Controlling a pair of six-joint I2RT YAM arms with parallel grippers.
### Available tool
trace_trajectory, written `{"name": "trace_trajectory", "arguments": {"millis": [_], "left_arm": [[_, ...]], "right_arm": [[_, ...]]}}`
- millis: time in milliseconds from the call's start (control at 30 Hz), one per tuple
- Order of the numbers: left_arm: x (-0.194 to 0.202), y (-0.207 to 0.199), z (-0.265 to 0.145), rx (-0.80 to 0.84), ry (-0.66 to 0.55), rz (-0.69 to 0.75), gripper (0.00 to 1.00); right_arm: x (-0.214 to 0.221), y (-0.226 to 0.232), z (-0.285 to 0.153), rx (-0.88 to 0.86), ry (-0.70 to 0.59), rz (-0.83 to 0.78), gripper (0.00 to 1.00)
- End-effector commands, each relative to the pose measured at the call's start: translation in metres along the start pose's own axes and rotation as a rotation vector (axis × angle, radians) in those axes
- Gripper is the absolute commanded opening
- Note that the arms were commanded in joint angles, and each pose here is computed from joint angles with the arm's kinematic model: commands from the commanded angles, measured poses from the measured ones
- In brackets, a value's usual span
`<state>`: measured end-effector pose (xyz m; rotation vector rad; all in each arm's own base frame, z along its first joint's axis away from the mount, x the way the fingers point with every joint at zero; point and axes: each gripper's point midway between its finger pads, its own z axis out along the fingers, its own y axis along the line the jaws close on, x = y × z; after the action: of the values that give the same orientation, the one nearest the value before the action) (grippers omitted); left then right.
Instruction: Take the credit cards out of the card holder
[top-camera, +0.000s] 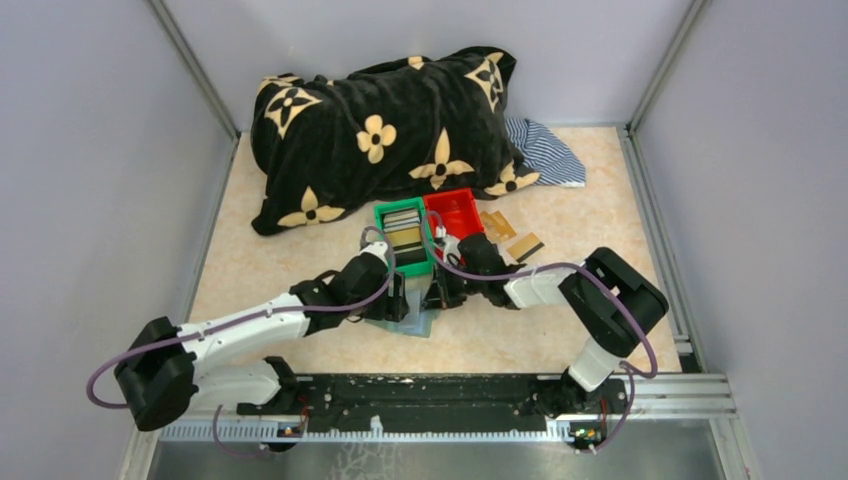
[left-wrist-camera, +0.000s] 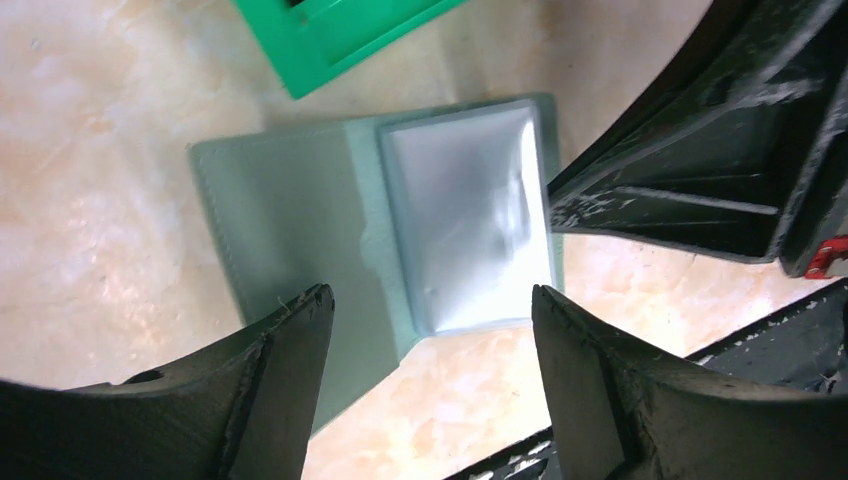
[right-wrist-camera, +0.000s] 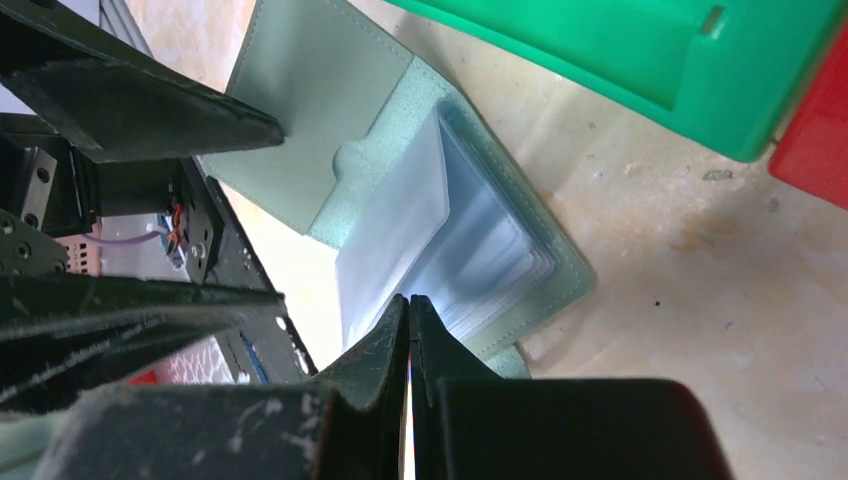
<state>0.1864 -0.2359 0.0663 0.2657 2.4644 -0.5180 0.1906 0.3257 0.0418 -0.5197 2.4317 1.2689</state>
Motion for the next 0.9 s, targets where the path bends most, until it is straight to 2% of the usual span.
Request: {"name": "trace_trajectory", "arguments": {"millis": [0, 267, 433, 567, 667, 800, 867], "left_arm": [[0.021, 0.028, -0.005, -0.097, 0.026, -0.085, 0.78], [0.048, 0.064, 0.002, -0.287, 0.097, -0.145, 0.76], [0.048, 0.087, -0.007, -0.425, 0.085, -0.188, 0.76], [0.043, 0.101, -0.019, -0.519, 0.055, -0.234, 0.71], [0.032, 0.091, -0.021, -0.477, 0.031, -0.237, 0.69], [-0.007, 0.055, -0.027, -0.304, -0.063, -0.236, 0.68], [-0.025, 0.048, -0.034, -0.277, -0.114, -0.232, 0.68]], "right_arm": [[-0.003, -0.003, -0.005, 0.009, -0.031, -0.018, 0.0], [0.001, -0.015, -0.011, 0.048, -0.024, -0.002, 0.0], [0.001, -0.02, -0.009, 0.053, -0.022, 0.005, 0.0], [0.002, -0.022, -0.007, 0.056, -0.017, 0.007, 0.0], [0.003, -0.024, -0.005, 0.05, -0.01, 0.01, 0.0], [0.001, -0.022, -0.004, 0.042, -0.012, 0.004, 0.0], [-0.001, -0.021, -0.004, 0.04, -0.015, -0.001, 0.0]]}}
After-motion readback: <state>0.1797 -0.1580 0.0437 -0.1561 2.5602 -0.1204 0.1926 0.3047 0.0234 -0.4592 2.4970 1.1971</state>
